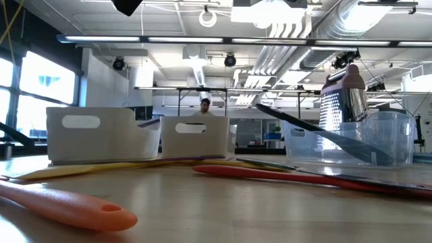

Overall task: Pick & Place Kitchen Items
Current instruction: Put the blue table knife into the left white bin

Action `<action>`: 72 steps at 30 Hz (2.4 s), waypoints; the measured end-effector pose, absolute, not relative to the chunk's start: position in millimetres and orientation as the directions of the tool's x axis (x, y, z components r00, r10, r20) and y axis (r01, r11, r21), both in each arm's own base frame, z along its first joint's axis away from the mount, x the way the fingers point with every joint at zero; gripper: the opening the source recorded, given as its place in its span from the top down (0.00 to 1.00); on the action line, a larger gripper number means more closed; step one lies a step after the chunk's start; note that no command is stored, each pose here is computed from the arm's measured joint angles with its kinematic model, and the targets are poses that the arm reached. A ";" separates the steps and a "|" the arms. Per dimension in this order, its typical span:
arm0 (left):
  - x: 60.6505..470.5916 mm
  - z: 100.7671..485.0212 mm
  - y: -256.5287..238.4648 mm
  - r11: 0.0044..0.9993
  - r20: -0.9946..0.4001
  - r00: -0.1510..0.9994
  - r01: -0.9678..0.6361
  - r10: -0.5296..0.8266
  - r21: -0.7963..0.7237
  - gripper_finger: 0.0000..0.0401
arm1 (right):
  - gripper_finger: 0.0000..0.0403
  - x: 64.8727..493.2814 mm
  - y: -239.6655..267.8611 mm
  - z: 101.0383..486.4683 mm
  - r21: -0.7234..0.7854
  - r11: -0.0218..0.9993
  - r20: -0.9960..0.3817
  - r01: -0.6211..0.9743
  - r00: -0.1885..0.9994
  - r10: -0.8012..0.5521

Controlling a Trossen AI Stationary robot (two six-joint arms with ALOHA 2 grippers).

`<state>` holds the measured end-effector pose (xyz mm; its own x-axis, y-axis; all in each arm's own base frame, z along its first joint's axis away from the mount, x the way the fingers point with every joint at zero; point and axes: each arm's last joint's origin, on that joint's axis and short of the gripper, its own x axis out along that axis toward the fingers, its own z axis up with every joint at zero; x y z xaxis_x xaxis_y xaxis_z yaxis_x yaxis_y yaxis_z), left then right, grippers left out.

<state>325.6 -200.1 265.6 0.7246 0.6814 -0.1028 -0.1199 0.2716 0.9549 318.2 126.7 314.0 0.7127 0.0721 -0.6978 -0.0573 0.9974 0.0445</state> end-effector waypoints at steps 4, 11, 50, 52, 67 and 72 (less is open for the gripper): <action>326.1 265.9 -199.4 0.277 -0.101 0.722 -0.129 0.685 0.952 0.98 | 0.89 318.2 126.4 314.0 0.034 0.998 -0.697 -0.057 0.714 0.064; 327.4 271.8 -198.9 0.328 -0.088 0.718 -0.202 0.691 0.923 0.98 | 0.85 321.4 127.4 314.9 0.043 0.997 -0.677 -0.068 0.732 0.079; 316.7 284.5 -191.3 0.393 -0.008 0.595 -0.520 0.803 0.758 0.99 | 0.79 265.5 119.2 372.8 0.049 0.998 -0.555 -0.040 0.830 0.061; 311.3 297.5 -187.4 0.426 -0.001 0.585 -0.590 0.811 0.686 0.99 | 0.79 259.9 123.5 376.5 0.078 0.996 -0.543 -0.052 0.835 0.086; 237.8 348.4 -127.6 0.663 -0.119 0.653 -0.743 0.748 0.091 0.99 | 0.79 230.3 170.6 377.5 0.160 0.974 -0.534 -0.162 0.816 0.223; 184.6 336.0 -79.6 0.532 -0.488 0.505 -0.841 0.712 -0.094 0.99 | 0.79 218.7 184.5 377.7 0.138 0.974 -0.523 -0.181 0.822 0.227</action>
<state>184.6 -79.6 336.0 0.5047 0.7122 -0.4880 -0.8415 0.5321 -0.0936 218.7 184.5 377.7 0.8215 0.2274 -0.5229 -0.1814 0.9736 0.1384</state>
